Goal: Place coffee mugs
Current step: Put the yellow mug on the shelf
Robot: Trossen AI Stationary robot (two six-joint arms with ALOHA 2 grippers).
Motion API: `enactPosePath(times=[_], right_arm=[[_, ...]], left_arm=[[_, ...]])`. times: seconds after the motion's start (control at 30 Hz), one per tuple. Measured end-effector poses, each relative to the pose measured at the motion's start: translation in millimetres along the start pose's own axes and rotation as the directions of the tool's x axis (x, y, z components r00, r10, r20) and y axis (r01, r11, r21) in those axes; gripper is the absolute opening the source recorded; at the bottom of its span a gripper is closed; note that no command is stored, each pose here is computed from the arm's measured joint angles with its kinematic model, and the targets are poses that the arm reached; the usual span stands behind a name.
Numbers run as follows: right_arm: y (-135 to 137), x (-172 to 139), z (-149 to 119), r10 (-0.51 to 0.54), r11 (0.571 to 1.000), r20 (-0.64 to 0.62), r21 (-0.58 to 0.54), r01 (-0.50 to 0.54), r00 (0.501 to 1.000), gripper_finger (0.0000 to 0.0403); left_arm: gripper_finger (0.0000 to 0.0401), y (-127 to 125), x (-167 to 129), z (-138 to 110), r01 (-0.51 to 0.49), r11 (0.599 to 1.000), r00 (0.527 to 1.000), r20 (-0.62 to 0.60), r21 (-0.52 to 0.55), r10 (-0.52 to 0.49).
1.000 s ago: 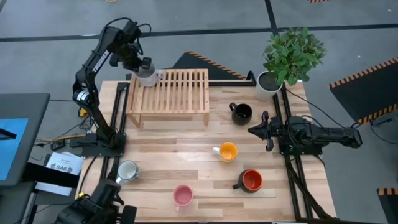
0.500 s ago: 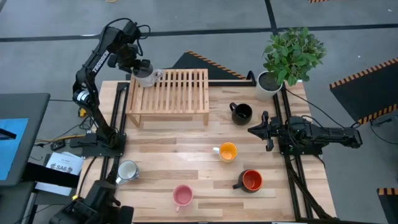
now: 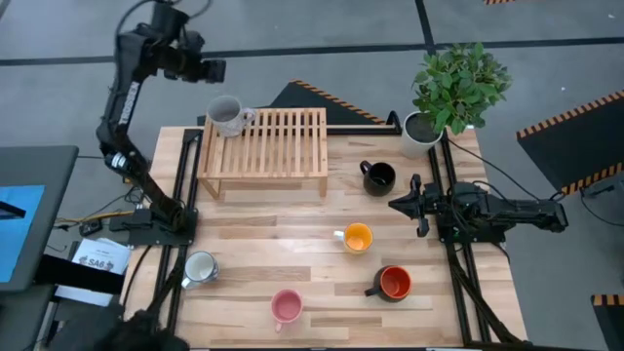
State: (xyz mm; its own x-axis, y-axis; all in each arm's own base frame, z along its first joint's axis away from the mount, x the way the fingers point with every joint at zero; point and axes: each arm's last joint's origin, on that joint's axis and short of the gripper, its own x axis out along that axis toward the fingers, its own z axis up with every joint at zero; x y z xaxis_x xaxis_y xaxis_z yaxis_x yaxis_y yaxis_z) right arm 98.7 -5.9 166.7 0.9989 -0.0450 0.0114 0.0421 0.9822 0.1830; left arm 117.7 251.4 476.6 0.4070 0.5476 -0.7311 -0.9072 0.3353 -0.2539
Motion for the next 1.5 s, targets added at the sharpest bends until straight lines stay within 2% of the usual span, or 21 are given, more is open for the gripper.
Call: enactPosePath(times=[0.1, 0.2, 0.3, 0.4, 0.43, 0.5, 0.53, 0.6, 0.67, 0.7, 0.73, 0.8, 0.9, 0.97, 1.0, 1.03, 1.2, 1.3, 1.5], right_arm=[[0, 0, 0, 0.0, 1.0, 0.0, 0.0, 0.0, 1.0, 0.0051], [0, 0, 0, 0.0, 1.0, 0.0, 0.0, 0.0, 1.0, 0.0051], [0, 0, 0, 0.0, 1.0, 0.0, 0.0, 0.0, 1.0, 0.0051], [0, 0, 0, 0.0, 1.0, 0.0, 0.0, 0.0, 1.0, 0.0051], [0, 0, 0, 0.0, 1.0, 0.0, -0.009, 0.0, 1.0, 0.0051], [-1, 0, 0, -0.016, 0.994, 0.005, -0.109, 0.017, 1.0, 0.0051], [-1, 0, 1, -0.037, 0.985, 0.01, -0.166, 0.039, 0.999, 0.0051], [-1, 0, 5, -0.046, 0.976, 0.058, -0.21, 0.057, 0.997, 0.0051], [2, -2, 19, -0.019, 0.976, 0.201, -0.211, 0.062, 0.979, 0.0051], [3, -4, 27, -0.006, 0.976, 0.285, -0.206, 0.067, 0.959, 0.0051], [5, -7, 35, 0.007, 0.977, 0.374, -0.201, 0.073, 0.927, 0.0051], [7, -15, 50, 0.018, 0.979, 0.531, -0.181, 0.093, 0.847, 0.0051], [9, -30, 72, -0.016, 0.983, 0.726, -0.113, 0.142, 0.687, 0.0051], [10, -42, 84, -0.062, 0.985, 0.815, -0.044, 0.169, 0.576, 0.0051], [10, -46, 88, -0.079, 0.985, 0.84, -0.019, 0.174, 0.536, 0.0051], [10, -47, 89, -0.093, 0.983, 0.85, -0.004, 0.184, 0.519, 0.0051], [9, -42, 89, -0.128, 0.977, 0.827, 0.009, 0.215, 0.547, 0.0051], [8, -36, 89, -0.133, 0.984, 0.812, 0.039, 0.173, 0.568, 0.0051], [10, -15, 102, -0.144, 0.989, 0.759, 0.132, 0.066, 0.636, 0.0051]], left_arm=[[0.0178, -19, -31, -4, 0.08, 0.995, 0.981, 0.171, 0.06, -0.089], [0.0179, -38, -58, -16, 0.158, 0.973, 0.936, 0.289, 0.166, -0.202], [0.0179, -56, -77, -37, 0.24, 0.924, 0.876, 0.343, 0.297, -0.338], [0.0179, -67, -87, -65, 0.33, 0.854, 0.791, 0.376, 0.403, -0.483], [0.0179, -70, -86, -75, 0.362, 0.828, 0.753, 0.389, 0.429, -0.531], [0.0179, -71, -85, -96, 0.44, 0.763, 0.663, 0.401, 0.473, -0.631], [0.0179, -72, -82, -107, 0.486, 0.721, 0.612, 0.397, 0.494, -0.684], [0.0179, -70, -80, -130, 0.572, 0.619, 0.49, 0.381, 0.538, -0.784], [0.0179, -68, -80, -148, 0.629, 0.517, 0.353, 0.379, 0.581, -0.856], [0.0179, -66, -80, -157, 0.644, 0.48, 0.296, 0.385, 0.596, -0.874], [0.0179, -64, -79, -164, 0.652, 0.454, 0.252, 0.391, 0.607, -0.885], [0.0179, -59, -79, -175, 0.65, 0.437, 0.198, 0.416, 0.622, -0.887], [0.0179, -50, -80, -185, 0.608, 0.452, 0.184, 0.438, 0.653, -0.88], [0.0179, -47, -82, -188, 0.595, 0.463, 0.207, 0.432, 0.657, -0.878], [0.0179, -46, -81, -189, 0.591, 0.466, 0.219, 0.424, 0.658, -0.879], [0.0179, -45, -81, -190, 0.587, 0.467, 0.227, 0.42, 0.661, -0.879], [0.0179, -48, -75, -191, 0.57, 0.458, 0.258, 0.38, 0.682, -0.888], [0.0179, -53, -67, -189, 0.571, 0.463, 0.284, 0.365, 0.678, -0.886], [0.0179, -67, -44, -184, 0.646, 0.478, 0.349, 0.326, 0.596, -0.879]])
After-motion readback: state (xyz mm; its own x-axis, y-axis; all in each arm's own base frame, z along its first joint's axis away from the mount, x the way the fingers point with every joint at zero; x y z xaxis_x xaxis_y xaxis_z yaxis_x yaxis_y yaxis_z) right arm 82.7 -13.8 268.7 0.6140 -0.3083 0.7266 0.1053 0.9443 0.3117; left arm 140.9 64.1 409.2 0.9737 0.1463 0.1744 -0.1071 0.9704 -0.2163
